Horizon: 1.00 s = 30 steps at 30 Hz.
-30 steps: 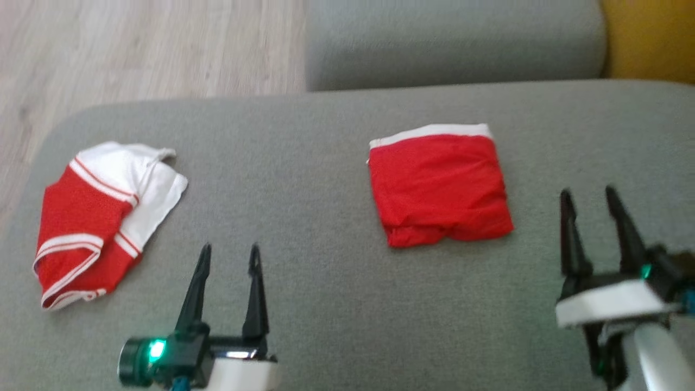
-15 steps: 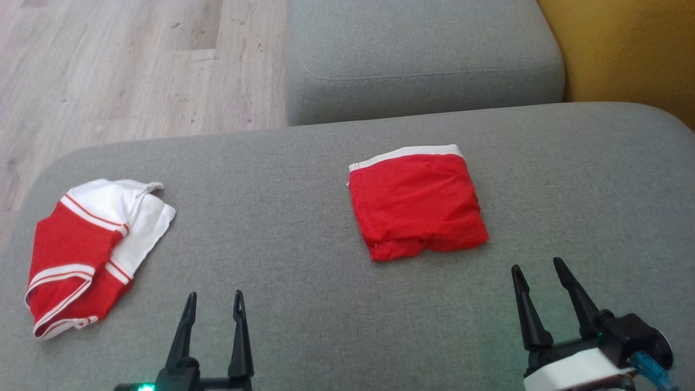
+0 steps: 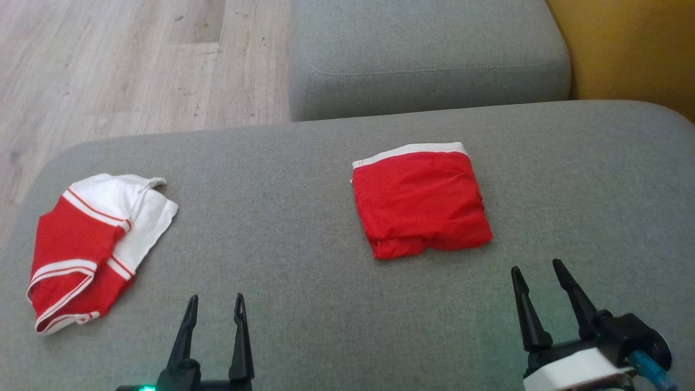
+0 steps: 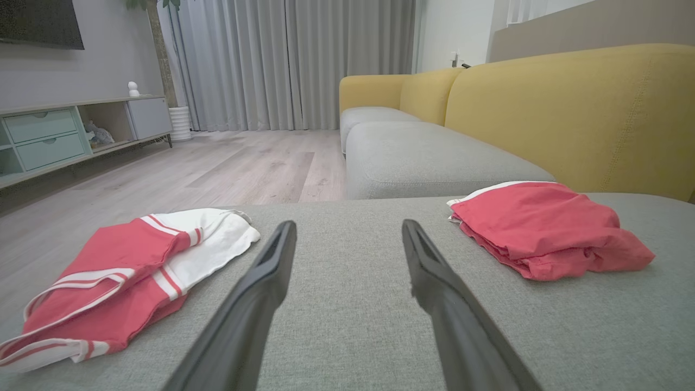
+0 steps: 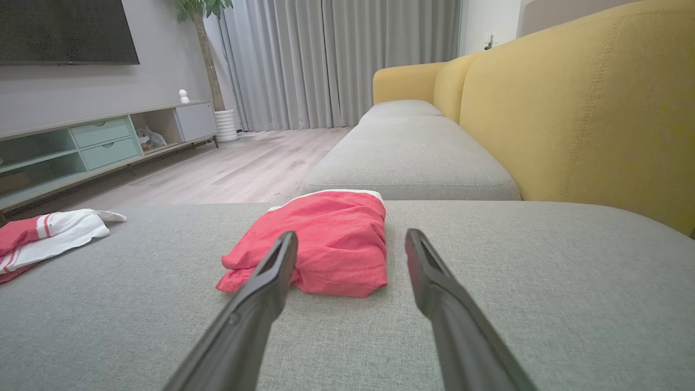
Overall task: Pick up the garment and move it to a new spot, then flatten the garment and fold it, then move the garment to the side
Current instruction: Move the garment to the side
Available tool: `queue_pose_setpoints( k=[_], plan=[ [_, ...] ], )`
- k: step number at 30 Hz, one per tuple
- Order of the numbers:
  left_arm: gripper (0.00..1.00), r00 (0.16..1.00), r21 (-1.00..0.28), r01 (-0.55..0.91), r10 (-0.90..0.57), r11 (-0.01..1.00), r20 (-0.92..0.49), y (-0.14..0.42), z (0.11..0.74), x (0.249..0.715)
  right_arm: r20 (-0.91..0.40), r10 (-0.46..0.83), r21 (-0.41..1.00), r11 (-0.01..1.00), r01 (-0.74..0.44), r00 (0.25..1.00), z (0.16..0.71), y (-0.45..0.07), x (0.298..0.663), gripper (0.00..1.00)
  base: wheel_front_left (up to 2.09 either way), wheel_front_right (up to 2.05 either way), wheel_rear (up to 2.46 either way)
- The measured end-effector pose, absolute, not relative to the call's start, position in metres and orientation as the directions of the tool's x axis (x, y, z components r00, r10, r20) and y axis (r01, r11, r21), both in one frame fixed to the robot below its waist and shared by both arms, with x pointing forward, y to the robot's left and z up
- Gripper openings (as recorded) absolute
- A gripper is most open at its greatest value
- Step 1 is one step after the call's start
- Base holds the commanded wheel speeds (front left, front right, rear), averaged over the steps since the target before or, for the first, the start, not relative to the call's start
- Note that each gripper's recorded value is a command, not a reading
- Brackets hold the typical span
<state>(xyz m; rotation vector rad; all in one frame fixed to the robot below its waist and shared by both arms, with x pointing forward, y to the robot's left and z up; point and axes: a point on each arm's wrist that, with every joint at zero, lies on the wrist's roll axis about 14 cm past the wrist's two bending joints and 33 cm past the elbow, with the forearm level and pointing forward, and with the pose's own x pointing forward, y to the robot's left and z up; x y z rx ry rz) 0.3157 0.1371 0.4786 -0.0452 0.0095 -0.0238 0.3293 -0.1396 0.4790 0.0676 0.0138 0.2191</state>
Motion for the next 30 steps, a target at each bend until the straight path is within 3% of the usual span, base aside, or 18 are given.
queue_pose_setpoints(
  k=[16, 23, 30],
  plan=[
    [1.00, 0.999, -0.056, 0.034, -0.036, 0.998, -0.029, 0.133, 0.474, 0.326, -0.076, 0.194, 0.083, 0.979, -0.188, 0.978, 0.458, -0.146, 0.349, 1.00, 0.00, 0.00, 0.00],
    [1.00, 0.998, -0.054, 0.062, -0.063, 0.997, -0.015, 0.124, 0.477, 0.361, -0.122, 0.177, 0.095, 0.982, -0.166, 0.977, 0.443, -0.155, 0.407, 1.00, 0.00, 0.00, 0.00],
    [1.00, 0.996, -0.055, 0.074, -0.077, 0.996, -0.048, 0.120, 0.464, 0.379, -0.308, 0.189, 0.172, 0.975, -0.141, 0.932, 0.415, -0.156, 0.470, 1.00, 0.00, 0.00, 0.00]
  ],
)
